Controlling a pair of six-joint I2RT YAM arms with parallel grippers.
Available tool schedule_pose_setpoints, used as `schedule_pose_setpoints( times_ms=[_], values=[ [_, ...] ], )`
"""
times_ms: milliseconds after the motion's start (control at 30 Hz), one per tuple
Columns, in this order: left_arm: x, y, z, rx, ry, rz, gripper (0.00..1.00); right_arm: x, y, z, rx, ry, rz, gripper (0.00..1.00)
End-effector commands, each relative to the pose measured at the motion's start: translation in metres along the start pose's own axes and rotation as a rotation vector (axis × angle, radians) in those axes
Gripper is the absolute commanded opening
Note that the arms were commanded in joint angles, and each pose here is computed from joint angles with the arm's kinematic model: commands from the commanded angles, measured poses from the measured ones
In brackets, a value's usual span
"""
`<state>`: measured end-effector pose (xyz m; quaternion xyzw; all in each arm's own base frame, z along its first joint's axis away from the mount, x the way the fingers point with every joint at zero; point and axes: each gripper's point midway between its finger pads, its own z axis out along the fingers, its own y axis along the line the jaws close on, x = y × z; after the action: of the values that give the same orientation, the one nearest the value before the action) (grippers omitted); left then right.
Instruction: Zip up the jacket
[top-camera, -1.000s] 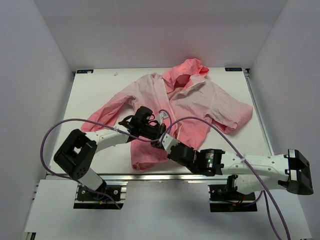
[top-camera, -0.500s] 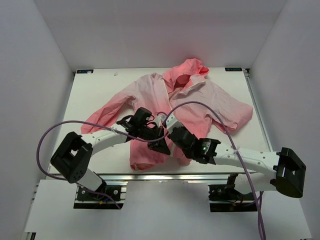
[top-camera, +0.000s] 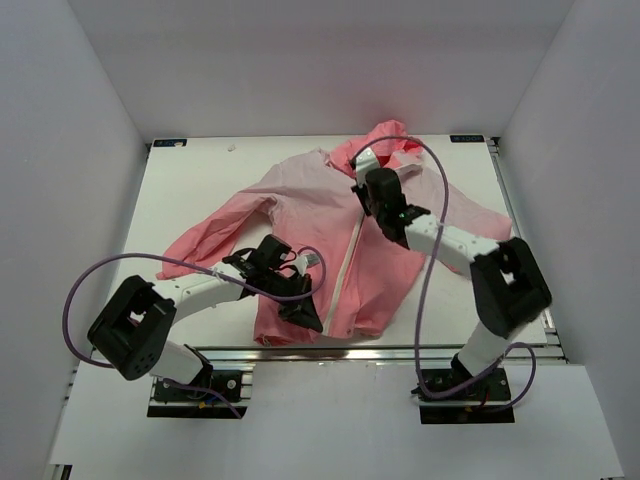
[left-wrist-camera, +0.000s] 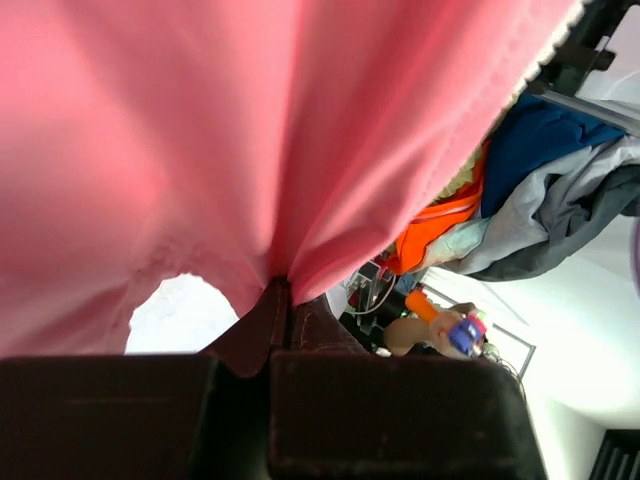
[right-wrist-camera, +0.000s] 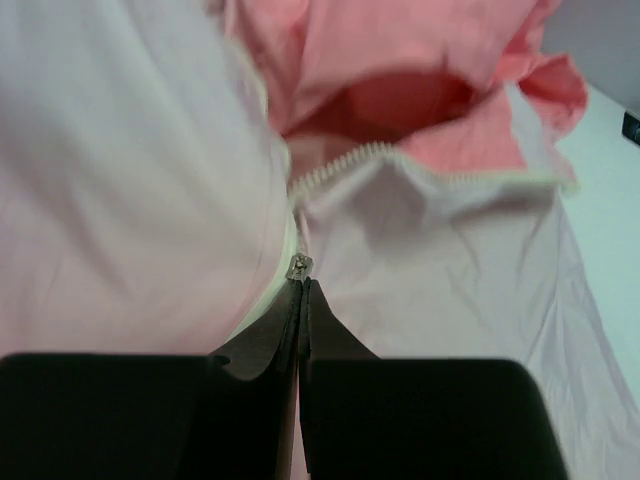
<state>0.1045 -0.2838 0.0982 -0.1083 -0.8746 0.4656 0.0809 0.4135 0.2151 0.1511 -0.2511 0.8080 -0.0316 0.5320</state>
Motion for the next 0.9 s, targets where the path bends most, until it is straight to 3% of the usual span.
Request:
schedule_pose_setpoints(
  times_ms=[0, 100, 133, 200, 267, 300, 333, 367, 400, 433, 733, 867],
  values=[
    [0.033, 0.003, -0.01, 0.003, 0.098, -0.088, 0.0, -0.076, -0.073, 0.041, 0.166, -0.207, 0.068, 0.0],
    [0.035, 0.009, -0.012, 0.01, 0.11, -0.131, 0.0, -0.085, -0.105, 0.09, 0.215, -0.201, 0.089, 0.0],
    [0.036, 0.011, -0.012, 0.013, 0.112, -0.14, 0.0, -0.064, -0.104, 0.117, 0.212, -0.146, 0.079, 0.0],
    [0.035, 0.015, -0.013, 0.016, 0.115, -0.168, 0.0, -0.094, -0.14, 0.136, 0.281, -0.203, 0.113, 0.0],
    [0.034, 0.018, -0.013, 0.02, 0.115, -0.186, 0.0, -0.069, -0.161, 0.175, 0.353, -0.159, 0.106, 0.0],
    [0.037, 0.02, -0.013, 0.028, 0.128, -0.208, 0.0, -0.108, -0.192, 0.173, 0.449, -0.243, 0.133, 0.0],
    [0.036, 0.023, -0.015, 0.031, 0.127, -0.226, 0.0, -0.074, -0.19, 0.207, 0.456, -0.174, 0.122, 0.0],
    [0.038, 0.025, -0.016, 0.028, 0.14, -0.24, 0.0, -0.075, -0.207, 0.217, 0.478, -0.185, 0.141, 0.0],
    [0.037, 0.026, -0.017, 0.027, 0.145, -0.254, 0.0, -0.119, -0.231, 0.209, 0.523, -0.295, 0.17, 0.0],
    [0.034, 0.028, -0.02, 0.025, 0.136, -0.248, 0.0, -0.102, -0.231, 0.228, 0.54, -0.295, 0.162, 0.0],
    [0.036, 0.036, -0.026, -0.013, 0.147, -0.297, 0.0, -0.112, -0.271, 0.231, 0.571, -0.487, 0.199, 0.0],
    [0.046, 0.048, -0.032, -0.09, 0.144, -0.329, 0.0, -0.101, -0.286, 0.219, 0.649, -0.459, 0.231, 0.0]
  ],
)
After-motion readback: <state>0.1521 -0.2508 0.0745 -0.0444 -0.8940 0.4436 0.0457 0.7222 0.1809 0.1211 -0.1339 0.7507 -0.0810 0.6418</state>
